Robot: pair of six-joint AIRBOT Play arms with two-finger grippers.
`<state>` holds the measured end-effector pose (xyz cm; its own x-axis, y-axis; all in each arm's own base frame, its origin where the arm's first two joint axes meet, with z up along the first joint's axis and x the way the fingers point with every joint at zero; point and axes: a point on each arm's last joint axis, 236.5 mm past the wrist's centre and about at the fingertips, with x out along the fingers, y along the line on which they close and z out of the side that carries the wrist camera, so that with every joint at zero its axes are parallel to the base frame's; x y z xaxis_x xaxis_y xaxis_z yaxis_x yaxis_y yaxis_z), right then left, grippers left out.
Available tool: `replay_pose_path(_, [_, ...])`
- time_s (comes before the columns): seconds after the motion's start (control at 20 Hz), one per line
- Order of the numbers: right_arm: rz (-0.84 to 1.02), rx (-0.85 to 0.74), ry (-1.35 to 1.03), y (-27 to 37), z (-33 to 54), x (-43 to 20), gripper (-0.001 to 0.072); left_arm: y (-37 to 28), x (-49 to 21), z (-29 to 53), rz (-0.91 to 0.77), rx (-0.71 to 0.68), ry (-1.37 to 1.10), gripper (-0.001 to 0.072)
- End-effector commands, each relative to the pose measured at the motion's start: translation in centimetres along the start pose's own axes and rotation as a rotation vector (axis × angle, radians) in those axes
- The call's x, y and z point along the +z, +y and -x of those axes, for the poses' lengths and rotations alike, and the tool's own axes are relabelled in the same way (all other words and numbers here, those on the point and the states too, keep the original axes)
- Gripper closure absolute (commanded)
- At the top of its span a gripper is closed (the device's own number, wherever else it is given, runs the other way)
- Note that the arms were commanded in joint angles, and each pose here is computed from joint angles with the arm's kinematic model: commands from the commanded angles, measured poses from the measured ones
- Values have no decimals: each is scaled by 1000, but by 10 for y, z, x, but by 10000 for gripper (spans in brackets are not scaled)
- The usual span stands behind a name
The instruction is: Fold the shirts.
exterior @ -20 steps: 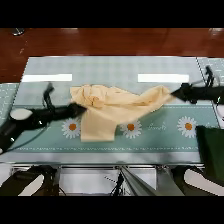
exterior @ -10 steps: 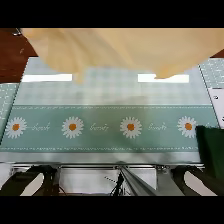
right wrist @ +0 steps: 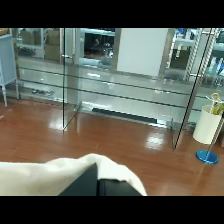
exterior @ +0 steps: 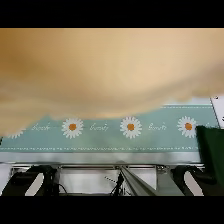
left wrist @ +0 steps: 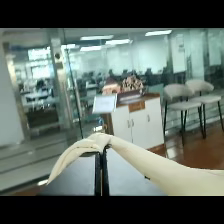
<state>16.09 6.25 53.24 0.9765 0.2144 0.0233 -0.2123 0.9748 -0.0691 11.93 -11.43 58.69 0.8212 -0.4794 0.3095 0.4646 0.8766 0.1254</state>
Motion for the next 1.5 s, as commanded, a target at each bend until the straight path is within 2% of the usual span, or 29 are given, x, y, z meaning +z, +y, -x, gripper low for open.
replay_pose_path(0.0, [-2,30,32,11,10,-11,696,-2,-30,8,35,10,121,676])
replay_pose_path(0.3, [-151,170,358,18,-56,-118,696,24,-148,-31,178,8,404,676])
replay_pose_path(0.55, [-311,182,592,-3,-133,-243,696,52,-288,-63,349,27,687,676])
replay_pose_path(0.7, [-378,199,712,-17,-185,-303,696,78,-370,-88,450,85,785,676])
replay_pose_path(1.0, [-683,249,712,-31,-310,-387,695,122,-488,-152,663,186,808,675])
replay_pose_path(1.25, [-966,215,734,-41,-363,-440,683,111,-570,-168,916,192,885,674])
replay_pose_path(1.3, [-1007,215,731,-41,-368,-447,448,105,-579,-168,959,181,904,644])
replay_pose_path(1.35, [-1027,209,724,-42,-372,-450,102,98,-586,-166,990,165,929,404])
replay_pose_path(1.4, [-1026,207,725,-43,-372,-452,81,84,-591,-160,1021,124,981,-6])
replay_pose_path(1.45, [-1026,211,727,-46,-369,-449,81,78,-594,-147,977,66,1047,7])
